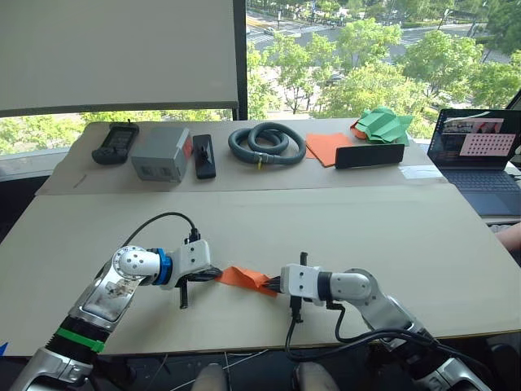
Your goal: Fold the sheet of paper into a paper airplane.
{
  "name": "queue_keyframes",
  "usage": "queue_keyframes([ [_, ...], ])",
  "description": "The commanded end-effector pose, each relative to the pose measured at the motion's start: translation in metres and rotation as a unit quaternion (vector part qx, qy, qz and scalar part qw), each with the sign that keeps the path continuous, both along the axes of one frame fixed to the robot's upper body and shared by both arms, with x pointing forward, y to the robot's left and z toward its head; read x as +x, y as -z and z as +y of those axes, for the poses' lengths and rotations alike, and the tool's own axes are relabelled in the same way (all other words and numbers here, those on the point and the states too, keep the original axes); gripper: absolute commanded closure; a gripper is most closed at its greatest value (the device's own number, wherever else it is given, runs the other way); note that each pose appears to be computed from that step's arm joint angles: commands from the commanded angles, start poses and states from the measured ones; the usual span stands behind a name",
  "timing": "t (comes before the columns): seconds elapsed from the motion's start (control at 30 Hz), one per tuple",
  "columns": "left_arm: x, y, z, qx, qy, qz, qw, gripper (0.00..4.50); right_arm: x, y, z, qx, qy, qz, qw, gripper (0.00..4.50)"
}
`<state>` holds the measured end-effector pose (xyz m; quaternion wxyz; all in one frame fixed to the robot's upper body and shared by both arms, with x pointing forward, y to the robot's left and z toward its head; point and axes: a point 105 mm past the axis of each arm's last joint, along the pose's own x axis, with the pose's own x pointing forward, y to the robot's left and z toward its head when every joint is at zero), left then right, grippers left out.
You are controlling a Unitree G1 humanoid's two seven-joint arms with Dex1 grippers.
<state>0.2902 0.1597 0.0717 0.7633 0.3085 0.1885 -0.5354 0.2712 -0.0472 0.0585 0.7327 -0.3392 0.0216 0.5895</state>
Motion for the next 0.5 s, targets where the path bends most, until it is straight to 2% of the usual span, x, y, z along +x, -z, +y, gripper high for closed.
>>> queue_keyframes([
  [0.03, 0.006, -0.025, 0.007, -0.022, -0.017, -0.001, 1.0, 4.5, -0.001, 0.011, -0.004, -0.018, 0.009, 0.021, 1.0, 4.46],
  [0.1, 0.008, -0.038, 0.003, -0.044, -0.017, -0.001, 0.999, 4.5, -0.001, 0.011, -0.004, -0.018, 0.007, 0.02, 1.0, 4.46],
  [0.2, 0.011, -0.073, -0.017, -0.121, -0.002, 0.003, 0.993, 4.5, 0.0, 0.01, -0.004, -0.018, 0.007, 0.021, 1.0, 4.46],
  [0.27, 0.011, -0.081, -0.026, -0.143, 0.004, 0.008, 0.99, 4.5, 0.0, 0.01, -0.004, -0.018, 0.007, 0.02, 1.0, 4.46],
  [0.33, 0.01, -0.079, -0.039, -0.156, 0.012, 0.017, 0.988, 4.5, 0.0, 0.009, -0.004, -0.018, 0.007, 0.021, 1.0, 4.46],
  [0.5, 0.004, -0.052, -0.061, -0.144, 0.031, 0.043, 0.988, 4.5, 0.0, 0.006, -0.002, -0.011, 0.007, 0.022, 1.0, 4.46],
])
